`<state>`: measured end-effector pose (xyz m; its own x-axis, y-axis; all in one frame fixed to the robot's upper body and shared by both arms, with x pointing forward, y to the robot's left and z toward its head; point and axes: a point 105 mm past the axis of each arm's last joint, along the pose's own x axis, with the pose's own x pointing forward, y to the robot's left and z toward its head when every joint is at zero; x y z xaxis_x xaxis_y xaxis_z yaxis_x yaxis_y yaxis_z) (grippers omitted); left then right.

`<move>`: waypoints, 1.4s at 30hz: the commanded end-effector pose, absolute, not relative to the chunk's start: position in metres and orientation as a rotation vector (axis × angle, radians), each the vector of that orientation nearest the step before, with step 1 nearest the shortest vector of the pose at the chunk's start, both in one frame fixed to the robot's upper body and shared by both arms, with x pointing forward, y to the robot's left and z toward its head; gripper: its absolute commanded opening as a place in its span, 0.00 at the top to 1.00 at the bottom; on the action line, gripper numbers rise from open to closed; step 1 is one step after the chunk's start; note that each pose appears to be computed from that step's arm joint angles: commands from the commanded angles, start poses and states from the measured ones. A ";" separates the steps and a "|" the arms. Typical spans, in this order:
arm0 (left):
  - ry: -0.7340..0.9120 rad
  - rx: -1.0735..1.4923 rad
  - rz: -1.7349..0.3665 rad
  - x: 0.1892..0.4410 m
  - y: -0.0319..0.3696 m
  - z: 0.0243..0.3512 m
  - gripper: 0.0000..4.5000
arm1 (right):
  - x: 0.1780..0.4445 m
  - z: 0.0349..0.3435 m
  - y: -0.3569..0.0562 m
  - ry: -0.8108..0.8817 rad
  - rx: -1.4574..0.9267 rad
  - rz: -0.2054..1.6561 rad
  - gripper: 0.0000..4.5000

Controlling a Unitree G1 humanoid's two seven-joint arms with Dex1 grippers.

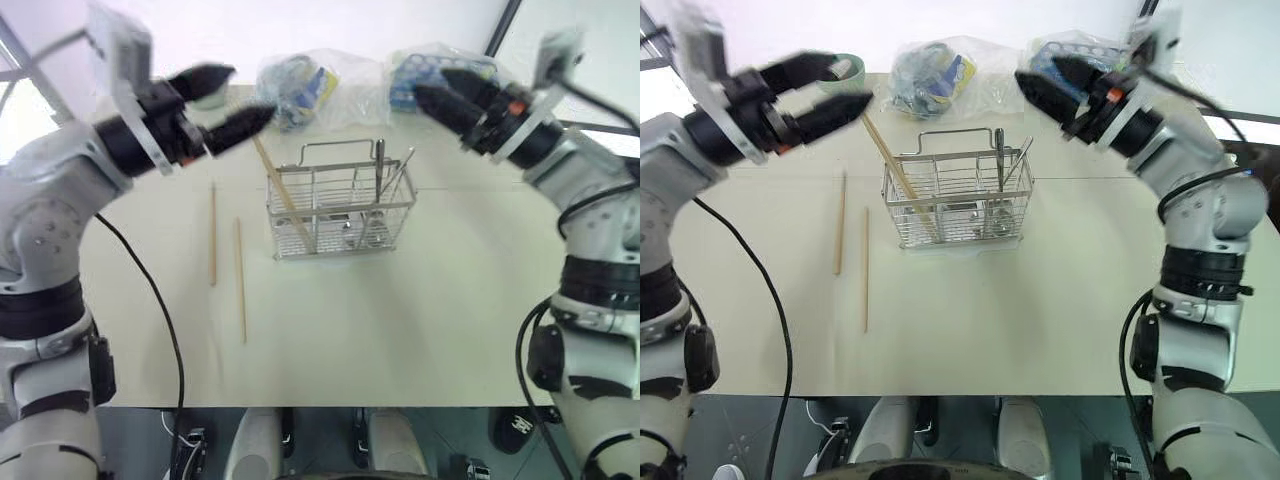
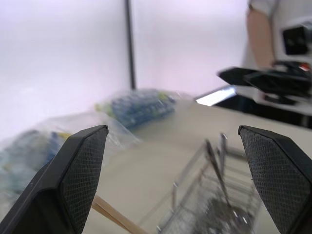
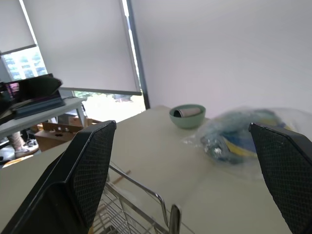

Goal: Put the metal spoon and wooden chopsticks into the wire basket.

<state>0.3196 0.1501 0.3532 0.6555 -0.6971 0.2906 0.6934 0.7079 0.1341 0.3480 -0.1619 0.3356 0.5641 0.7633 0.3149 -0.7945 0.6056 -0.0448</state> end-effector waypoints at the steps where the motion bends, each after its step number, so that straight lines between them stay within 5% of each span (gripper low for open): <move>1: -0.408 -0.071 -0.607 0.321 0.172 0.385 0.00 | 0.314 0.355 -0.155 -0.352 0.064 1.126 0.01; 5: -0.223 -0.126 -0.209 0.357 0.224 0.361 0.00 | 0.263 0.323 -0.142 -0.184 -0.031 1.435 0.01; 11: 0.059 -0.102 0.070 0.377 0.267 0.303 0.00 | 0.251 0.282 -0.141 -0.032 -0.081 1.494 0.01; 21: 0.311 -0.046 0.015 0.423 0.248 0.217 0.00 | 0.256 0.273 -0.136 -0.038 -0.080 1.461 0.01; 32: 0.402 -0.024 -0.043 0.462 0.215 0.177 0.00 | 0.249 0.273 -0.133 -0.061 -0.047 1.424 0.01; 40: 0.500 -0.049 0.076 0.463 0.224 0.149 0.00 | 0.250 0.272 -0.136 -0.063 -0.034 1.384 0.01; 42: 0.520 -0.053 0.061 0.462 0.219 0.145 0.20 | 0.250 0.272 -0.137 -0.065 -0.027 1.376 0.00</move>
